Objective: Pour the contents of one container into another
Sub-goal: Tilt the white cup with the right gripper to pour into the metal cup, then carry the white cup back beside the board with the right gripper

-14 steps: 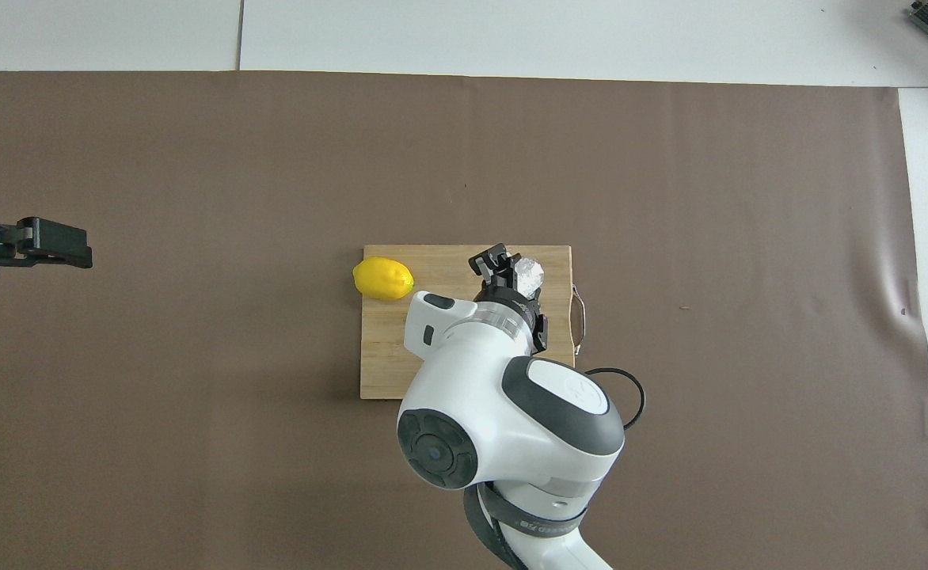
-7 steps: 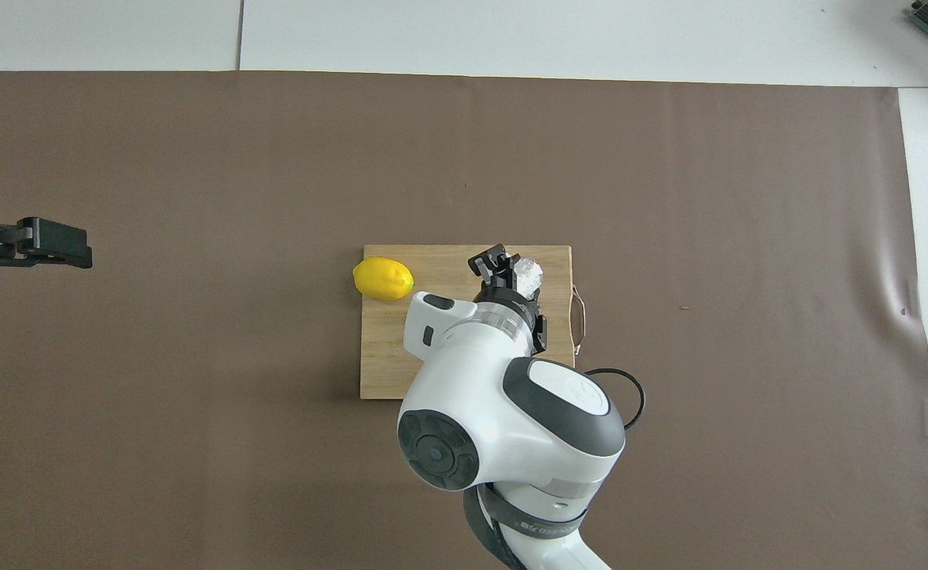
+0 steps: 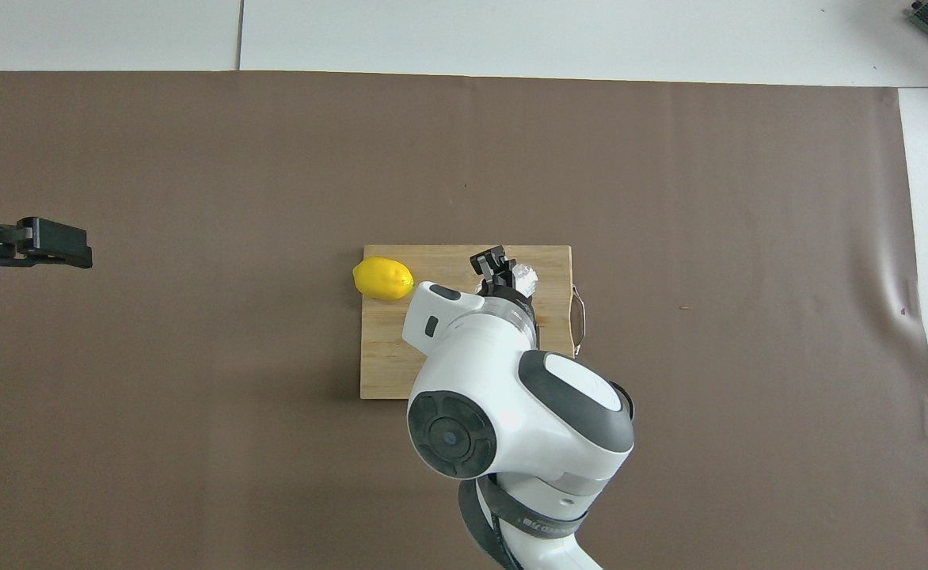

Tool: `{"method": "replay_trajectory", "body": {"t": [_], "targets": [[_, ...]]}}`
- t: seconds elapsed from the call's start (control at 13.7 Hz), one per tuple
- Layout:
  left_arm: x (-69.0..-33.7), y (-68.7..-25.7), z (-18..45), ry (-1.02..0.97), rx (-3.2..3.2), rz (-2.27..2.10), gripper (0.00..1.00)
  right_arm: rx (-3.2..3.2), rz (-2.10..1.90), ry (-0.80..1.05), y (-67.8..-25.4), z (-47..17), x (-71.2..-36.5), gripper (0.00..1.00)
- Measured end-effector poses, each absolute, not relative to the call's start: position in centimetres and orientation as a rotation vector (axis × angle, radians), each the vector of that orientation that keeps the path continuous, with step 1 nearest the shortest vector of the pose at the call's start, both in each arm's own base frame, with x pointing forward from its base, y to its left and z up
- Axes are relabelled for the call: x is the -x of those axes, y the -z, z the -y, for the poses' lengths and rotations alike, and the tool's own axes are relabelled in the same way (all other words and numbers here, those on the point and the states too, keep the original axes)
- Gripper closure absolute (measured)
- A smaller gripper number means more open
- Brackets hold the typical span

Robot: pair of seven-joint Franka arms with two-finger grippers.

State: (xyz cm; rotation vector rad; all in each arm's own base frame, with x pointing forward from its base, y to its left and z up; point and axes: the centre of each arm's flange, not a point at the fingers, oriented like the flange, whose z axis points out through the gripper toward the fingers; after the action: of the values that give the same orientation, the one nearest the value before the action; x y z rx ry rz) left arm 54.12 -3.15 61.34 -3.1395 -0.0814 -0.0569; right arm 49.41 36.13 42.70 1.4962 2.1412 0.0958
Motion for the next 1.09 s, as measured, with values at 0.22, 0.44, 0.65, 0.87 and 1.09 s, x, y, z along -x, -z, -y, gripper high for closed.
{"method": "replay_trajectory", "body": {"t": [0.22,0.44,0.65,0.87,1.09], "targets": [[-54.1,-61.3,3.1,0.057,3.139,0.081,0.00,-1.575,-2.127,-0.106,-43.1,-35.0,-50.2,0.49],[-54.1,-61.3,3.1,0.057,3.139,0.081,0.00,-1.658,-2.135,-0.108,-43.0,-33.9,-50.9,0.49],[-54.1,-61.3,3.1,0.057,3.139,0.082,0.00,-1.707,-2.151,-0.108,-42.9,-33.0,-51.4,0.49],[-54.1,-61.3,3.1,0.057,3.140,0.082,0.00,-1.785,-2.165,-0.131,-43.2,-32.8,-51.5,0.49],[-54.1,-61.3,3.1,0.057,3.139,0.082,0.00,-1.851,-2.208,-0.156,-43.6,-32.1,-51.8,0.49]]}}
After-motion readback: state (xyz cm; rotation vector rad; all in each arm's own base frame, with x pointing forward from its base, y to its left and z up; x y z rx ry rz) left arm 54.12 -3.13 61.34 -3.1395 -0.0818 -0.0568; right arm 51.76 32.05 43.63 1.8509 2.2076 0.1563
